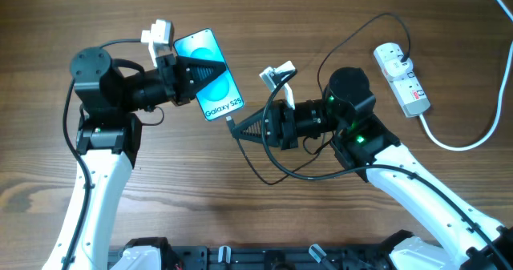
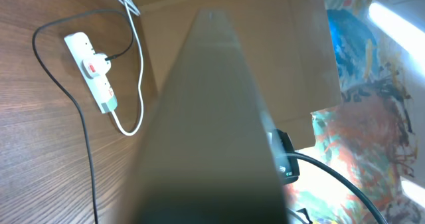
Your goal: Plug charger to phone and switch on socket
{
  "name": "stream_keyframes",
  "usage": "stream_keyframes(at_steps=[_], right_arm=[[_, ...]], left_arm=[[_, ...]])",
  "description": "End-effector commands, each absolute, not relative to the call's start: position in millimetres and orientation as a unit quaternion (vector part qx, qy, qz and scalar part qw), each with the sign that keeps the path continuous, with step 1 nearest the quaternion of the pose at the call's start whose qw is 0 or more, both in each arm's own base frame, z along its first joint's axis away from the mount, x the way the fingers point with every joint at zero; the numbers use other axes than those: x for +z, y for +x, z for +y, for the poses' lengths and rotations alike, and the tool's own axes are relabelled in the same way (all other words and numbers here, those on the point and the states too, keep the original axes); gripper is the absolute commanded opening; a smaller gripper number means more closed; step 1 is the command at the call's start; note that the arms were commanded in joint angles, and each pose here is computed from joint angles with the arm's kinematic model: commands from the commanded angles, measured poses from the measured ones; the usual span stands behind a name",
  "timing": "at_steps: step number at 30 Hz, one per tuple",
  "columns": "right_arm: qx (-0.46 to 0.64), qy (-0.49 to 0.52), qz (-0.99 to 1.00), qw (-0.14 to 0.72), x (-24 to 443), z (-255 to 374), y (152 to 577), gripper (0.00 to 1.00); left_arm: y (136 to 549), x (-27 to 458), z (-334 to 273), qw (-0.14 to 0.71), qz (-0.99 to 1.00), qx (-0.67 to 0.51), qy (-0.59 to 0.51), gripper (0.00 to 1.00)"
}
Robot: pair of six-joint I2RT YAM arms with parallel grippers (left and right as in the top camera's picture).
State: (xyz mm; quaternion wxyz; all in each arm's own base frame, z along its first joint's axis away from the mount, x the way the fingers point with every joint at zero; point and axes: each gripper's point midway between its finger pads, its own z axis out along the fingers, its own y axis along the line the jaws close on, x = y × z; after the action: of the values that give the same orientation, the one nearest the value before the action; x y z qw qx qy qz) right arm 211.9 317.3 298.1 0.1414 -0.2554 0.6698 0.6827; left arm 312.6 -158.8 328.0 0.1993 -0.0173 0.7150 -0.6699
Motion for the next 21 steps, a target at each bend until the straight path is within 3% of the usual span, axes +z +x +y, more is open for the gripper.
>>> stream_keyframes(at_steps=[1,21], right_arm=[[0.685,-0.258,0.666,0.145,304.6,316.7,212.5,0.04],[0.685,-0.242,0.672,0.144,304.4,317.1,216.5,0.04]], left_arm=[[305.7,339.2,-157.8,0.208,0.711,-0.672,0.004,0.04],[299.8,339.4,-160.1,0.192,0.710,-0.677,0.013,0.04]])
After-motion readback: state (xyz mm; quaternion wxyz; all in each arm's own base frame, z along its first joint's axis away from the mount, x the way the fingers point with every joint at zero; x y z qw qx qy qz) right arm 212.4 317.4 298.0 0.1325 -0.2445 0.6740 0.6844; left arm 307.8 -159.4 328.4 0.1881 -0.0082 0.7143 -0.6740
